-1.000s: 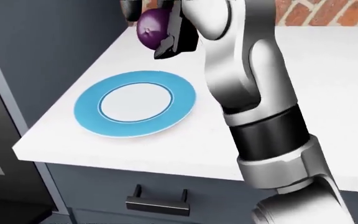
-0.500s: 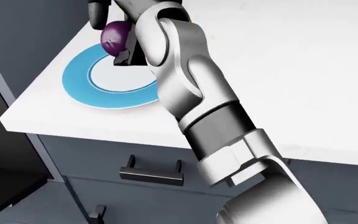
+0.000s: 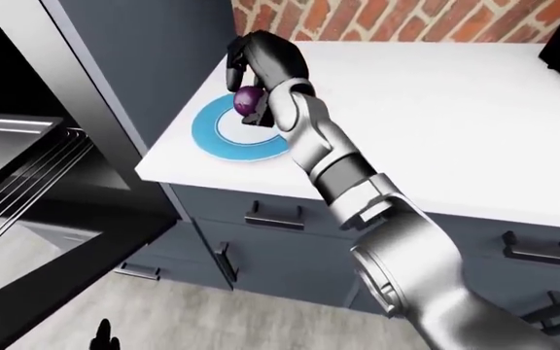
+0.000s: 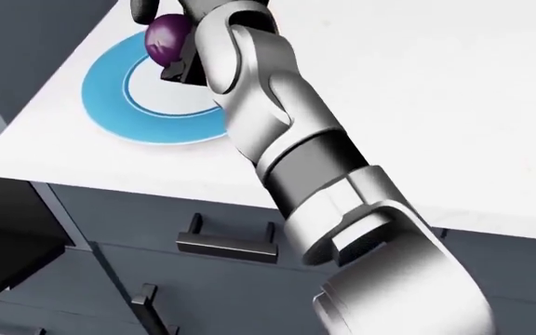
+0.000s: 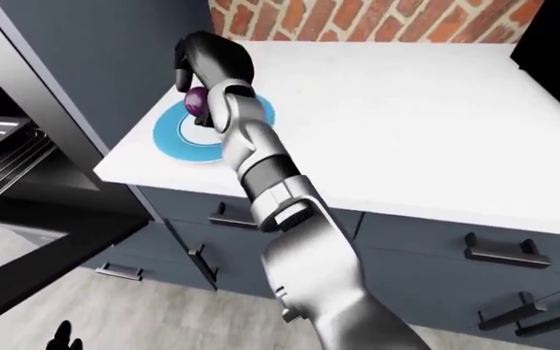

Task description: Pick the eggplant from the oven and place it on the plate on the counter.

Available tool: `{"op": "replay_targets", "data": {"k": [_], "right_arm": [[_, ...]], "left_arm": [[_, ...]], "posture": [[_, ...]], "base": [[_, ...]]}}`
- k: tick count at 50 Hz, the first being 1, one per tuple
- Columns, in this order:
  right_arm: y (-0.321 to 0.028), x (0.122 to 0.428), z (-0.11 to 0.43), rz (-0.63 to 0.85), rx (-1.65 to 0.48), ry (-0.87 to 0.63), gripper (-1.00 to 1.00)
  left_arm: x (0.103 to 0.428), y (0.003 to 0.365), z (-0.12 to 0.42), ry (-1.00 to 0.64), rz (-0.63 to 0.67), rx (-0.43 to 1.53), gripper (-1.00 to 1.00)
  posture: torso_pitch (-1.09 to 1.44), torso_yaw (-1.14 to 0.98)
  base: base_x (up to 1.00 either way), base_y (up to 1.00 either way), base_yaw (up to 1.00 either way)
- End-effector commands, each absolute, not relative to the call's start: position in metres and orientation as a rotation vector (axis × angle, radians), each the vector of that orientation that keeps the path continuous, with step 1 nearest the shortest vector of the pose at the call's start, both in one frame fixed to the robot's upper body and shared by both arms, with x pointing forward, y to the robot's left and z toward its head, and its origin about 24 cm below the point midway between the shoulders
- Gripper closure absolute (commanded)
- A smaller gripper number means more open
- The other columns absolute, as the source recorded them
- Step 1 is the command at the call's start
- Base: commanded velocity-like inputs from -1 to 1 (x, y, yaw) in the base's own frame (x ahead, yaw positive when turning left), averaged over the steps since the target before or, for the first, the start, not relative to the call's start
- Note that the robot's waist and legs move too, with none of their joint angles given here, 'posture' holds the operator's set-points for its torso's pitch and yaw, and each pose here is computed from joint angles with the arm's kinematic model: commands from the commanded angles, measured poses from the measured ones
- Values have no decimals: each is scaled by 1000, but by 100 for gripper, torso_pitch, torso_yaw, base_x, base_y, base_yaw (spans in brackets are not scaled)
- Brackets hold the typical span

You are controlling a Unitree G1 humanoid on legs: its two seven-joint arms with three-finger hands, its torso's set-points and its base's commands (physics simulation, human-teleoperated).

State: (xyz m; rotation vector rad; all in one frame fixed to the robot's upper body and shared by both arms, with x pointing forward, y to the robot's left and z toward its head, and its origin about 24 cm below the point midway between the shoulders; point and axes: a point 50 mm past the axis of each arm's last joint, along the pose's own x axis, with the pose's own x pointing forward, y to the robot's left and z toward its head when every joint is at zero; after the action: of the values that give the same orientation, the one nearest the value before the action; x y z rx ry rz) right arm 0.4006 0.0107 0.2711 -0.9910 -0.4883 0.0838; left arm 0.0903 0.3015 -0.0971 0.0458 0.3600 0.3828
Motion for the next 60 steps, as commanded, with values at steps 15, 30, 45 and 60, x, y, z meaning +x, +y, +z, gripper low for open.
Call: {"op": "replay_targets", "data": {"k": [15, 30, 45, 60], "right_arm": [[19, 396, 282, 68, -1011, -573, 100], [19, 397, 274, 94, -1036, -552, 18], [22, 397, 261, 144, -1044, -524, -12], [20, 397, 265, 159, -1059, -520, -4]], "left_arm": [[89, 310, -89, 307, 397, 68, -100], [90, 311, -88, 303, 396, 69, -100], [89, 313, -87, 298, 403, 68, -100], [91, 313, -87, 298, 403, 69, -100]], "posture": [[0, 0], [0, 0], [0, 0], [0, 0]], "base": [[0, 0, 0], [0, 0, 0], [0, 0, 0], [0, 0, 0]]}}
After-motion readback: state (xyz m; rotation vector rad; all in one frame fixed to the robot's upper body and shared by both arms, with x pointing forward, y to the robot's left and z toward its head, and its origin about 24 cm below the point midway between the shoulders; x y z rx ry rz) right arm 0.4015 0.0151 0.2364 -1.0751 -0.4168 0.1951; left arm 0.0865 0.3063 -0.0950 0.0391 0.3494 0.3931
